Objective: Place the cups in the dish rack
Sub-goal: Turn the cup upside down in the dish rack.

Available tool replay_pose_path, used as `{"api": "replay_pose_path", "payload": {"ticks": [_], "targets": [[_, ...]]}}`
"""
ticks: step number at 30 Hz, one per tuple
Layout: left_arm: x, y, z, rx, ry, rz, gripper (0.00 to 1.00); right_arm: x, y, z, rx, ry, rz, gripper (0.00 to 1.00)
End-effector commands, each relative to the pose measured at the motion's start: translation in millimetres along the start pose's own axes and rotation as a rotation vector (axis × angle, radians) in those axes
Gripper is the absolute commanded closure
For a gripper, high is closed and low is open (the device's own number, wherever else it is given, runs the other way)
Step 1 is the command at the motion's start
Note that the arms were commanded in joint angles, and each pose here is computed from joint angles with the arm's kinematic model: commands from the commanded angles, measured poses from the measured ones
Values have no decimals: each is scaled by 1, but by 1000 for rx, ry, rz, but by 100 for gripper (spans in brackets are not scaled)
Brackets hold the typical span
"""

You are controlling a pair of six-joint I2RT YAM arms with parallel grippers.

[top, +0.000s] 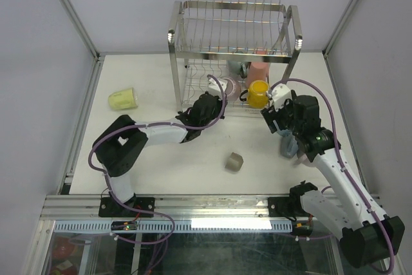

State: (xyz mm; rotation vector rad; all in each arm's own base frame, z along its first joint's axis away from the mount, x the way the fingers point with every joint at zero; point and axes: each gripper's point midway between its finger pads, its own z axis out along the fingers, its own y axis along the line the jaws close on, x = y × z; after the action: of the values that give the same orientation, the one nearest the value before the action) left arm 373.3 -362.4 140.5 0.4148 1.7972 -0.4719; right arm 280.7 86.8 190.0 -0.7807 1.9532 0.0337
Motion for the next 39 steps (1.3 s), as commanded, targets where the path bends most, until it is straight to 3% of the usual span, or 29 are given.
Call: {"api": "replay_pose_path", "payload": {"ticks": [1,16,39], "targets": [[-68,-2,15,-13,-182,-31,100,-18,-35,0,190,-71,73,23],[-67,16,64,-53,-166,-2,100,-14,-40,2,224,-58,68,23],[-44,7,111,-29,-90,46,98,-12,-42,4,233,-53,55,23]]}}
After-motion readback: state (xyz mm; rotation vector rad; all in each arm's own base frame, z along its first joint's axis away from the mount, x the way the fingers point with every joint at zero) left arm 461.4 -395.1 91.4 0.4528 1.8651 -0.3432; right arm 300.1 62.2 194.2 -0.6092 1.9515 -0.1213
